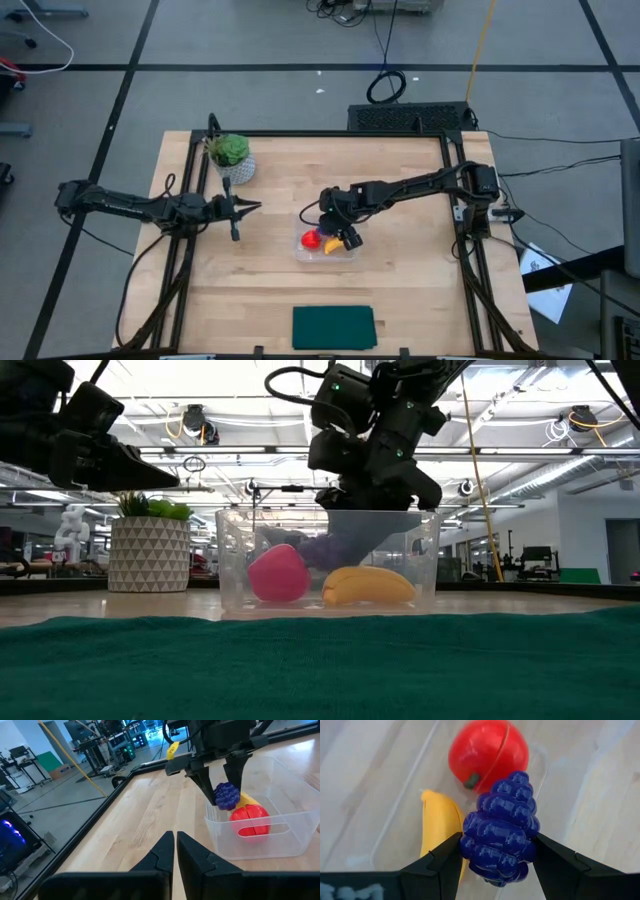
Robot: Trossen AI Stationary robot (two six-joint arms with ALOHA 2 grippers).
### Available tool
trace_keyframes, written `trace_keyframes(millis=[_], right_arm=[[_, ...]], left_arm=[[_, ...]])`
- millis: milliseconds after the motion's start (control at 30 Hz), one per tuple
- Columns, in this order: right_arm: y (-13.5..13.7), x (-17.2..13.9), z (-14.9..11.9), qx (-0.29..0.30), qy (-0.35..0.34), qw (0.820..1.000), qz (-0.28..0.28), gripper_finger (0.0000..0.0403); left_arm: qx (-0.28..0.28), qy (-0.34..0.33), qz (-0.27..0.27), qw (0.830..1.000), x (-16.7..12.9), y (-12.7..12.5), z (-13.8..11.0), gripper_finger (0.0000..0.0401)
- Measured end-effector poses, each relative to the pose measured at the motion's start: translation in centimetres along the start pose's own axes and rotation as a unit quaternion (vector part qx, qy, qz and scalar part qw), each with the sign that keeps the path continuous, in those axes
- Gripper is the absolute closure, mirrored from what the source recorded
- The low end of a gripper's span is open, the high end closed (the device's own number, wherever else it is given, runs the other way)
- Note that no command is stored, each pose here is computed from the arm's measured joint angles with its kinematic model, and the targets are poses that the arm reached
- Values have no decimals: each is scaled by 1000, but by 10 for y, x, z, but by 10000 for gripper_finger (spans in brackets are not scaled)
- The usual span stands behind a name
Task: Pick and placing Produce into tupperware
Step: Put the black berry into transparent bin
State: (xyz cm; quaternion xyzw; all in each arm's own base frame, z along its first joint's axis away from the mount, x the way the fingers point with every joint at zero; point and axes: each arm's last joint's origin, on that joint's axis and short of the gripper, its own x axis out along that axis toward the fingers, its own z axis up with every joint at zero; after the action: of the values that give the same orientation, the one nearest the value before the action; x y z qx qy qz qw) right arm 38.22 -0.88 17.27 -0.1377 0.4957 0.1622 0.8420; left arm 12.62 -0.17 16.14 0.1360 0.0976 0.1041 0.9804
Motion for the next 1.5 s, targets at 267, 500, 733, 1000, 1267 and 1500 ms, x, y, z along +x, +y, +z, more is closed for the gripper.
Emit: trace_keyframes(millis=[267, 500, 733, 1000, 1267, 1500], right_arm=[[-1, 0, 0, 5, -3, 1000, 0, 202], [0, 0, 0, -1, -3, 1000, 1, 202], [1, 4, 1, -14, 4, 1000, -9, 202], [1, 4, 1, -14, 3, 1000, -10, 202], [1, 4, 0, -8, 6, 1000, -9, 194], [1, 4, 0, 9, 4, 1000, -11, 198]], left_arm=[[0, 0, 0, 1000, 0, 0, 0, 375], [0, 0, 0, 1000, 0, 0, 0, 375], [0, 1, 0, 1000, 0, 0, 0, 375], [0, 2, 0, 1000, 0, 0, 0, 375], [0, 2, 0, 1000, 0, 0, 0, 375], [0, 1, 0, 1000, 0, 0, 0, 375]])
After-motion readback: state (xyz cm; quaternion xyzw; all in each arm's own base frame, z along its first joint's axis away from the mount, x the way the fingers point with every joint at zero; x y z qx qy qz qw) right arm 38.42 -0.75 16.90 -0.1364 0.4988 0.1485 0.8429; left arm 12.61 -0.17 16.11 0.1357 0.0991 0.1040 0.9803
